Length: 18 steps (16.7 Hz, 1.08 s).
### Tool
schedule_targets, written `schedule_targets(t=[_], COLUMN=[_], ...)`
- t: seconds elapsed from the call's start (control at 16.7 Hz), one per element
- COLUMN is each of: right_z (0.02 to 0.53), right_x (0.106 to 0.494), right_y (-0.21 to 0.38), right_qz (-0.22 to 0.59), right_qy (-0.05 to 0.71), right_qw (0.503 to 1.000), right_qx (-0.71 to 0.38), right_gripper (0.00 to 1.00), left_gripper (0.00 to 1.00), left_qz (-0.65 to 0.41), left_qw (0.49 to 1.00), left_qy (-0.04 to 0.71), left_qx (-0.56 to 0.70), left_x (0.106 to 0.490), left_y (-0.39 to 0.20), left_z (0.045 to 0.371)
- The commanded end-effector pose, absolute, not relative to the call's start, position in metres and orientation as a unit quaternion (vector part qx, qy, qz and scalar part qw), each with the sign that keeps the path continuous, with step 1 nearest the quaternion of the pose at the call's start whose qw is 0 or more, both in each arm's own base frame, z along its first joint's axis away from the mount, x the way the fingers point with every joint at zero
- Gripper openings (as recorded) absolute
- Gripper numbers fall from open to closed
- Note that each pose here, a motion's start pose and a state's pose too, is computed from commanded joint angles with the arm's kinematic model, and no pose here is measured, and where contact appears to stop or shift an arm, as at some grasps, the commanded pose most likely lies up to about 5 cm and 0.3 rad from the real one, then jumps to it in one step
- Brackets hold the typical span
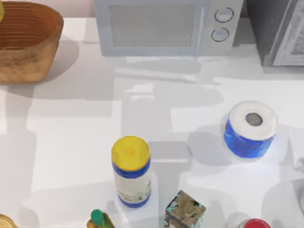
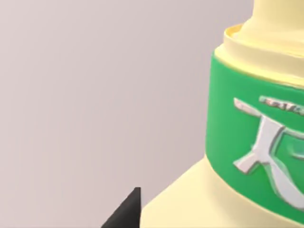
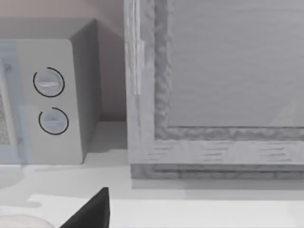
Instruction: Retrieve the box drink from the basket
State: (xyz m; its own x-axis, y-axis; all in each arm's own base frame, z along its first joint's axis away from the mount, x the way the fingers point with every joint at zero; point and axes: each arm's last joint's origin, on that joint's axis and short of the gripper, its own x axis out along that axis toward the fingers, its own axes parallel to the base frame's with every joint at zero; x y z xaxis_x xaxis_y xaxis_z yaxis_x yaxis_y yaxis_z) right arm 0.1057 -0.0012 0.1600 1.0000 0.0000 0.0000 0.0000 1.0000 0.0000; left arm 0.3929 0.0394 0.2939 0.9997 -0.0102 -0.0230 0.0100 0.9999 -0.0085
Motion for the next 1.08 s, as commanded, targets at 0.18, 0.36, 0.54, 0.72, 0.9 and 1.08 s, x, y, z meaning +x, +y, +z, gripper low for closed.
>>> schedule_targets(t=[0.18,0.36,0.54,0.72,0.9,1.08], right_z=[0.160,0.160,0.160,0.160,0.160,0.160], right_x=[0.106,0.106,0.106,0.106,0.106,0.106], right_y=[-0.001,-0.001,-0.001,-0.001,-0.001,-0.001], right_qz=[0.000,0.000,0.000,0.000,0.000,0.000], right_qy=[0.000,0.000,0.000,0.000,0.000,0.000], right_qw=[1.000,1.000,1.000,1.000,1.000,1.000], right_qx=[0.000,0.000,0.000,0.000,0.000,0.000], right_gripper=[1.00,1.00,1.00,1.00,1.00,1.00], left_gripper=[0.00,0.00,0.00,0.00,0.00,0.00], left_qz=[-0.006,-0.007,-0.005,-0.005,-0.003,-0.001], left_qw=[1.000,1.000,1.000,0.999,0.999,1.000], left_qy=[0.010,0.008,-0.009,-0.033,-0.034,-0.016], left_qx=[-0.004,-0.003,-0.001,0.000,0.000,0.000], left_x=[0.345,0.286,0.216,0.153,0.119,0.108], left_y=[0.029,0.019,0.010,0.004,0.001,-0.001], left_z=[0.309,0.314,0.307,0.280,0.233,0.188])
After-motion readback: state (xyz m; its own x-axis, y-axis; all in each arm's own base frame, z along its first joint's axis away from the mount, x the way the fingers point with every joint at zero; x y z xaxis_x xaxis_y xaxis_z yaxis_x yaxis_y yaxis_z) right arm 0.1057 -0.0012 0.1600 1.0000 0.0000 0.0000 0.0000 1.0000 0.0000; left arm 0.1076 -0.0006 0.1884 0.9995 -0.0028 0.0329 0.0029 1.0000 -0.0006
